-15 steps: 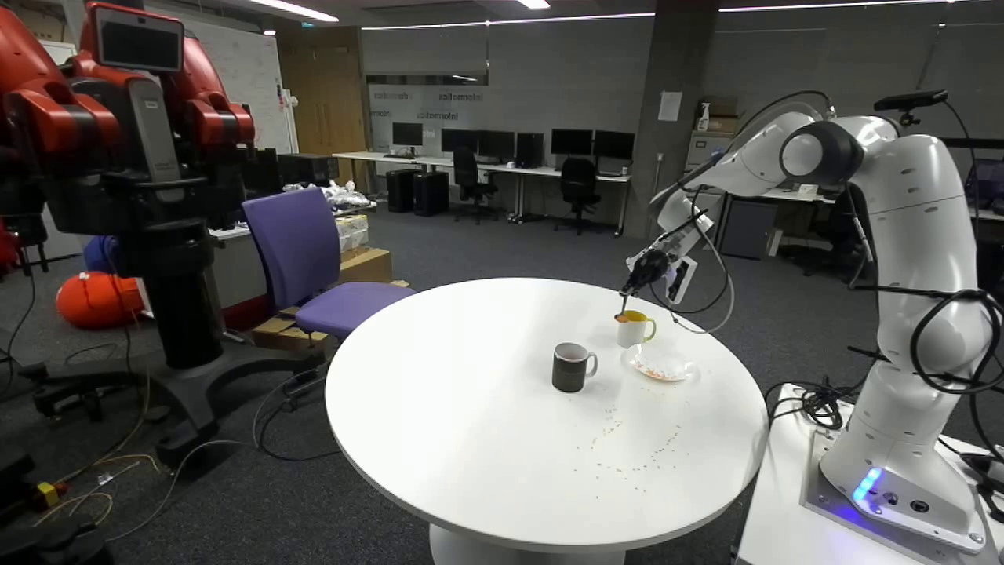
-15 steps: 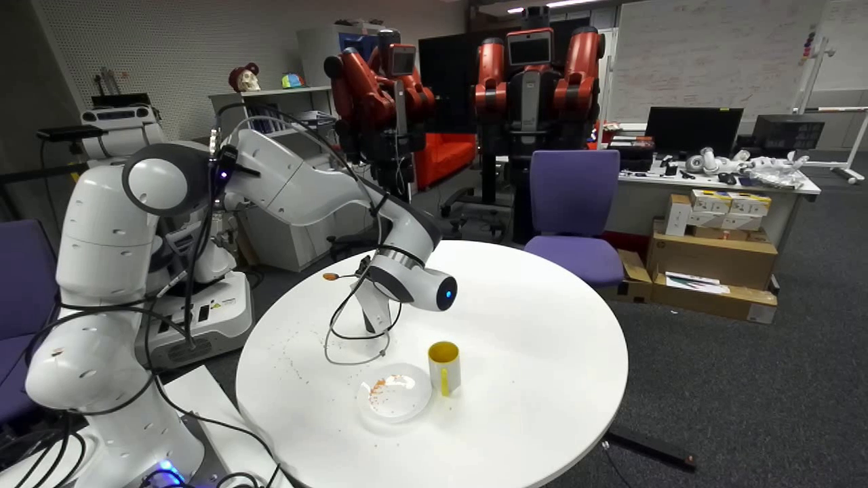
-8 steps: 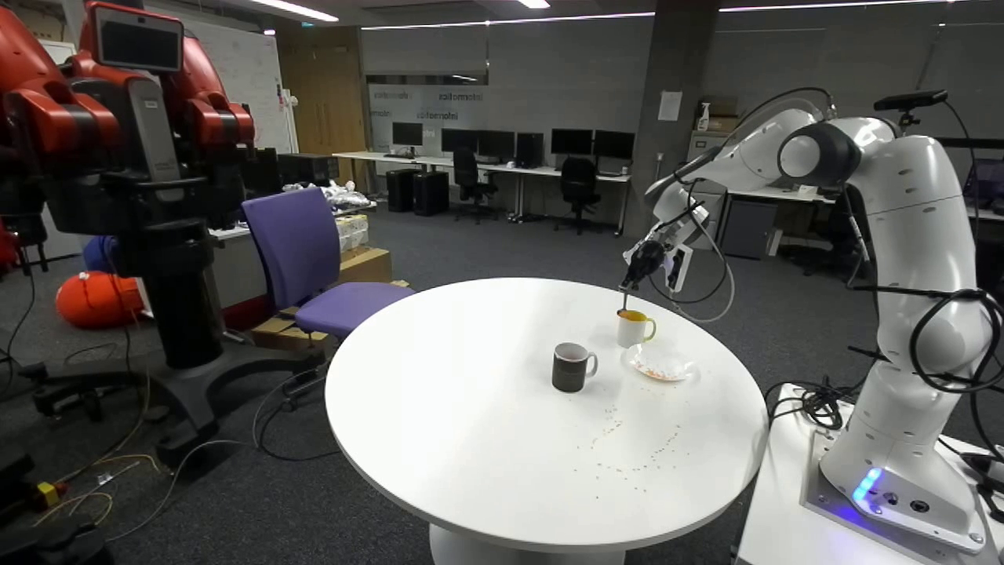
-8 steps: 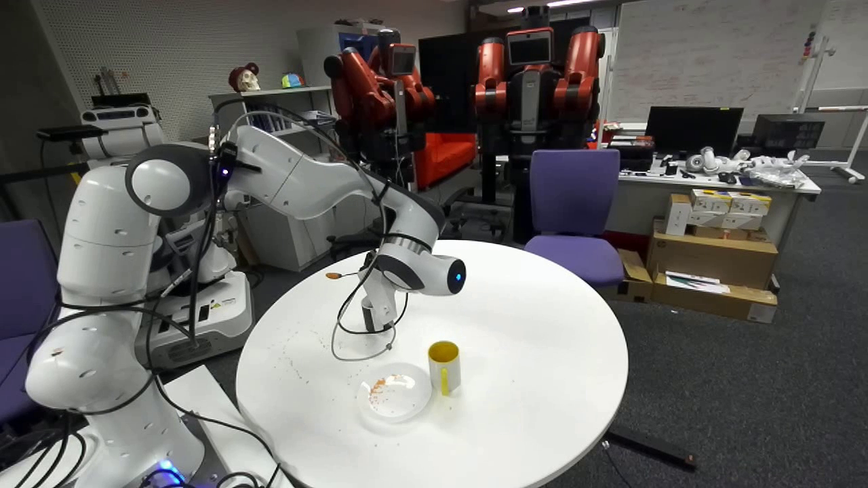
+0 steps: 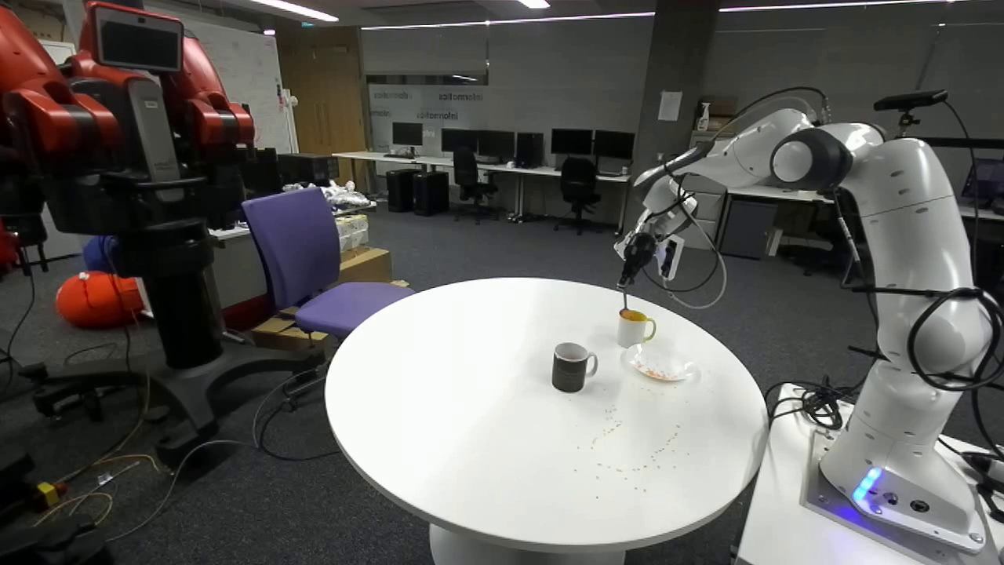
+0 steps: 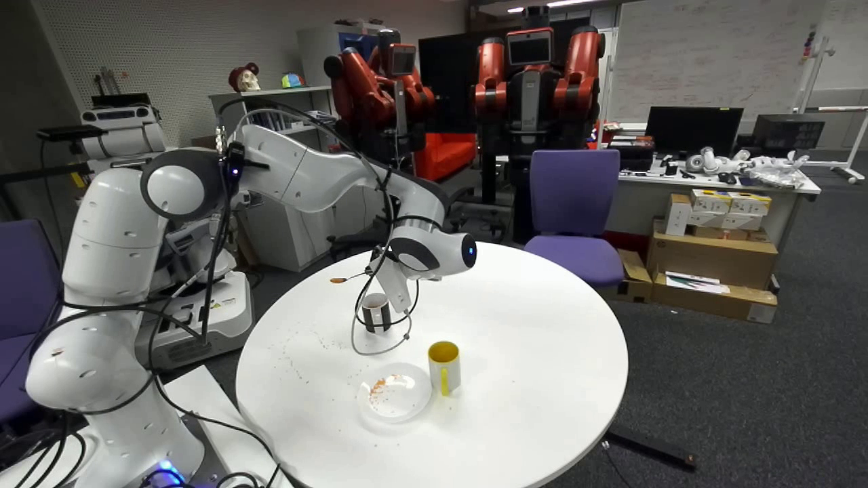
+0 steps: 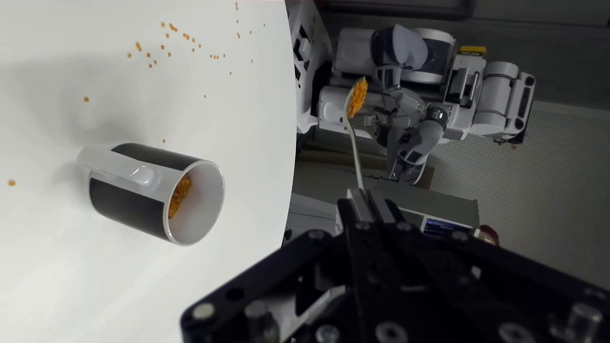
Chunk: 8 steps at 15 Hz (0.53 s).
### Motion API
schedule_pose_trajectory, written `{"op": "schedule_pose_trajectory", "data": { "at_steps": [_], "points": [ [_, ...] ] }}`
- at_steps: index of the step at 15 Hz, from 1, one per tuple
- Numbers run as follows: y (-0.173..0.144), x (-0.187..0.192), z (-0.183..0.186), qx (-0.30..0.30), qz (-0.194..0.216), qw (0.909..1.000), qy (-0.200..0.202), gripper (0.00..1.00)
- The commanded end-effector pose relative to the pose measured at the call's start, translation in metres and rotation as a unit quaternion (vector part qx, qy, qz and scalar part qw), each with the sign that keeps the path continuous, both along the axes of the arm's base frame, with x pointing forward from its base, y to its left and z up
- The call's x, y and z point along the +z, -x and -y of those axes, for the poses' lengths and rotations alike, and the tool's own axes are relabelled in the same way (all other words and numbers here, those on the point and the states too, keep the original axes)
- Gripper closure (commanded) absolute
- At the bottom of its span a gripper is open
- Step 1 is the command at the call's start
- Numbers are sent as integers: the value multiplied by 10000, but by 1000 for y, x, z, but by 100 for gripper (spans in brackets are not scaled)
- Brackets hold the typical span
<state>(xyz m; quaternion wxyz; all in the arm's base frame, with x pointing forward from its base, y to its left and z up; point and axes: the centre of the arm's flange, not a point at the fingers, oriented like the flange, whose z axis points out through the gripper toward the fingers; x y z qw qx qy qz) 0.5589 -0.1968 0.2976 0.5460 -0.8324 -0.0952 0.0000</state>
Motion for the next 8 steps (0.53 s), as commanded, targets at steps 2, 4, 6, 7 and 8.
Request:
{"op": "schedule_pose_trajectory", "data": {
  "at_steps": [2,4,6,7,8],
  "points": [
    [-21,-1,7,202,63,9997,119,99],
    [-25,-7,8,186,178,9996,147,99],
    [-29,-12,9,168,321,9992,140,99],
    [-32,-13,9,186,376,9990,132,99],
    [-34,-16,9,204,446,9987,103,99]
  ]
}}
